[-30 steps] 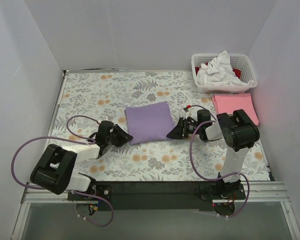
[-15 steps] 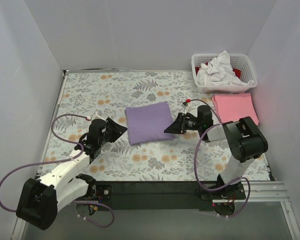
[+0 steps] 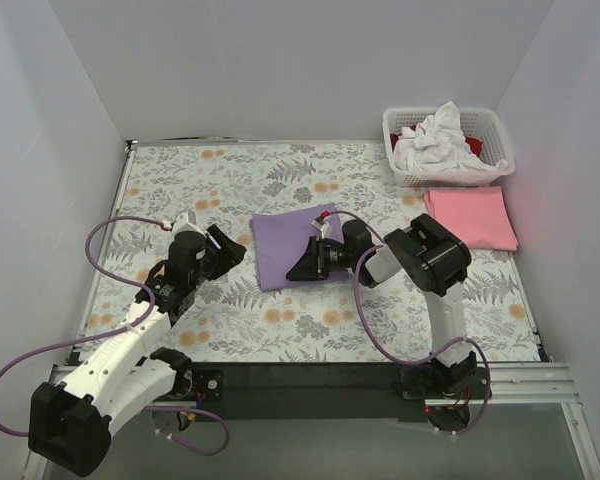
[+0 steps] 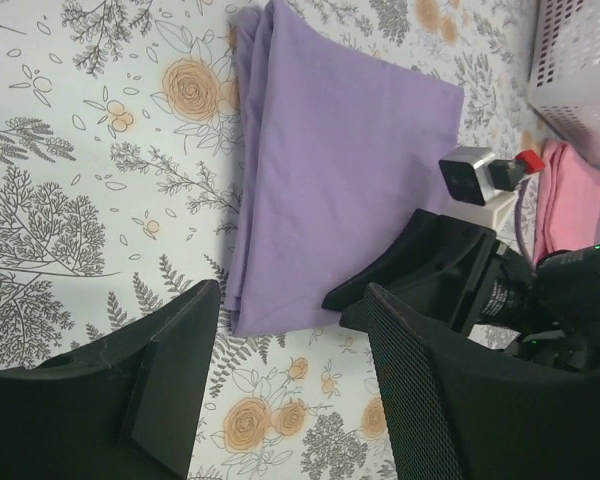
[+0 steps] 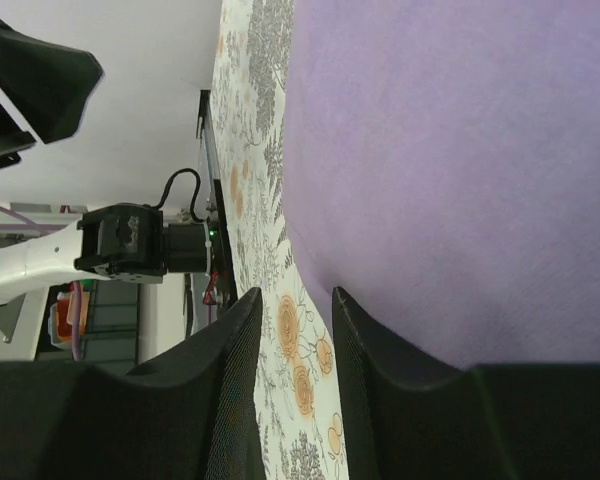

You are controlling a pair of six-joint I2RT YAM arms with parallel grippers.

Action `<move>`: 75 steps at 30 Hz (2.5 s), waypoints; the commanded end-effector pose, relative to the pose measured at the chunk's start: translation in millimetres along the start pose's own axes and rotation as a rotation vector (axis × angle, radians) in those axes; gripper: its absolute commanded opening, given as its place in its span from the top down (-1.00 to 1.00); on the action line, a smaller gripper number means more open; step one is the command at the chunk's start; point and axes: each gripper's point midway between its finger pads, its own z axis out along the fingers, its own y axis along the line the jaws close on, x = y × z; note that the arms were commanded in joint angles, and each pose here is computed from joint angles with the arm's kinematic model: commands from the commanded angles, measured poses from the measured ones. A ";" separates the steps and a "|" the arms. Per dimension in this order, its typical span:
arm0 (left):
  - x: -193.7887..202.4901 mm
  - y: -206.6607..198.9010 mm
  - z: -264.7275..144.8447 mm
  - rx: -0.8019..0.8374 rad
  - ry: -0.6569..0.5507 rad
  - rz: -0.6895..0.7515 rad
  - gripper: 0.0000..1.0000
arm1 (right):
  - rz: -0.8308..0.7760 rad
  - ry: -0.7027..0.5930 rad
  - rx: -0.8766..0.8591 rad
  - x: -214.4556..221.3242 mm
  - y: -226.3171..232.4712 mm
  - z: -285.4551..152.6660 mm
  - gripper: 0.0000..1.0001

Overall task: Fold and stack the t-shirts
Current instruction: Fold the tshirt, then neatly place the folded tshirt to the corner

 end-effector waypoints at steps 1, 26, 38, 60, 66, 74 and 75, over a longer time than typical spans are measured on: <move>1.4 -2.4 -2.2 -0.001 0.027 0.050 -0.18 | 0.017 -0.047 0.011 -1.1 -8.5 -0.4 0.16; 116.3 -165.9 64.9 0.192 0.232 0.880 -0.18 | -0.210 -0.490 1.022 -86.5 -17.0 -292.4 -0.69; 209.4 -157.0 109.8 0.148 0.312 1.194 -0.06 | -0.082 -0.470 0.997 -50.8 -36.0 -296.8 -0.97; 229.0 -121.4 130.9 0.043 0.295 1.256 1.00 | -0.003 -0.382 0.705 -48.6 -52.5 -242.2 -0.74; 214.6 -144.0 107.9 0.121 0.274 1.156 1.00 | 0.048 -0.366 0.546 -59.9 -55.7 -212.1 -0.70; 201.2 -146.7 96.1 0.125 0.237 1.108 1.00 | 0.019 -0.286 0.464 -74.8 -48.8 -155.6 -0.62; 200.6 -148.2 95.3 0.127 0.232 1.104 1.00 | 0.025 -0.271 0.465 -72.6 -51.9 -149.9 -0.62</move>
